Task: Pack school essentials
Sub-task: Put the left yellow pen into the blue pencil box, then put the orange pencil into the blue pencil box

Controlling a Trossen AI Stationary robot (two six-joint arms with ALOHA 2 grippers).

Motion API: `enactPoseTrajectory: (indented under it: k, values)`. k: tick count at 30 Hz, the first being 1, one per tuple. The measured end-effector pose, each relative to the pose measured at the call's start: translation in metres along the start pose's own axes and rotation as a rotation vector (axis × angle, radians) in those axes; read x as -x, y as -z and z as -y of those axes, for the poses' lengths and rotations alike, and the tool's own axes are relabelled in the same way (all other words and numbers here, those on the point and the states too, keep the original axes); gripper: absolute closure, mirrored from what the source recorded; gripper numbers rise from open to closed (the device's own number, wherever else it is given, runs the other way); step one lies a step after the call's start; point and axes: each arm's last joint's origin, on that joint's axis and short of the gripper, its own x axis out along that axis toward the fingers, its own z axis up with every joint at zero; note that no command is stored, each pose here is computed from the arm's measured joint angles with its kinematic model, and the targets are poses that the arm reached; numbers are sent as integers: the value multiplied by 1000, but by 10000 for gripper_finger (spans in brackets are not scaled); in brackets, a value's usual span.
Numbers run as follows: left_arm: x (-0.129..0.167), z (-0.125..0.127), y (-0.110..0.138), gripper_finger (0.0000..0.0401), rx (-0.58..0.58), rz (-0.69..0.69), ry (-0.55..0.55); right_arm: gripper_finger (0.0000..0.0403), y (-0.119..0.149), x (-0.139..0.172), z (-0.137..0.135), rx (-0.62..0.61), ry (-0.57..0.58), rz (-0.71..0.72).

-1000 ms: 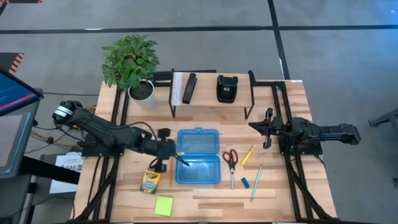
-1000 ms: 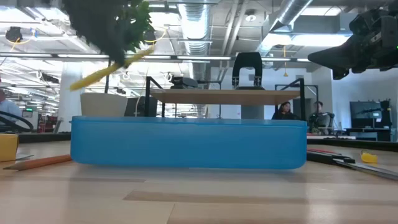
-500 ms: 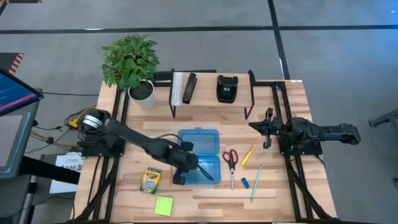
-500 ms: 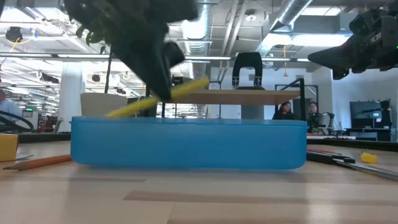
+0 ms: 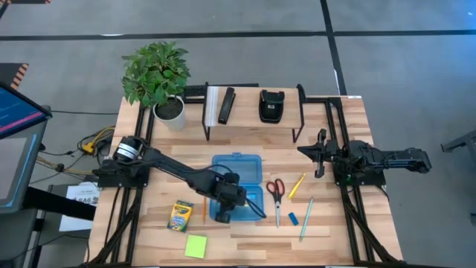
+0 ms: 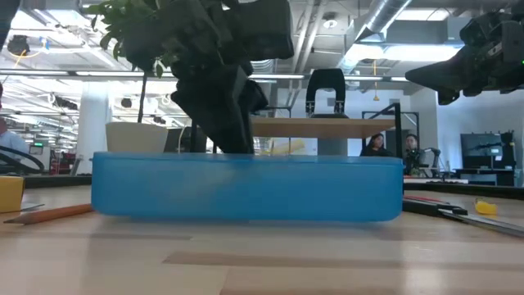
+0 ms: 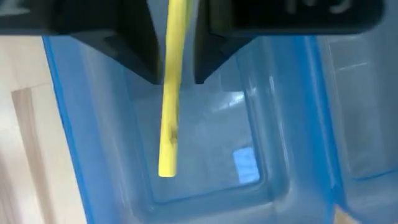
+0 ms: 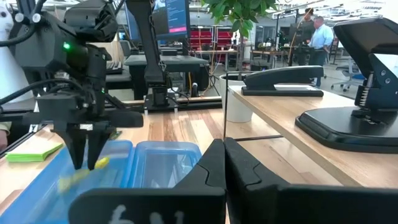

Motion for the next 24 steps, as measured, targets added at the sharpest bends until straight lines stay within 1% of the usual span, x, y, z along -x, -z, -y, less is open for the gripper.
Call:
enactPoseTrajectory:
  k: [2, 3, 5, 8, 11, 15, 18, 21, 24]
  values:
    - [6, 0, 0, 285, 0, 3, -2, 395, 0, 0, 0, 0, 0, 0]
    - [11, -1, 2, 272, -1, -16, -5, 395, 0, 0, 0, 0, 0, 0]
    - [25, -1, 3, 252, 20, -18, -13, 395, 0, 0, 0, 0, 0, 0]
    - [52, 3, 7, 237, 44, -14, -75, 395, 0, 0, 0, 0, 0, 1]
    - [78, 12, 15, 233, 45, 27, -159, 395, 0, 0, 0, 0, 0, 0]
    - [109, 21, 42, 233, 71, 106, -221, 395, 0, 0, 0, 0, 0, 0]
    - [125, 25, 69, 233, 139, 202, -233, 395, 0, 0, 0, 0, 0, 0]
    - [131, 27, 98, 232, 246, 314, -201, 395, 0, 0, 0, 0, 0, 1]
    - [126, 24, 124, 232, 356, 384, -162, 395, 0, 0, 0, 0, 0, 0]
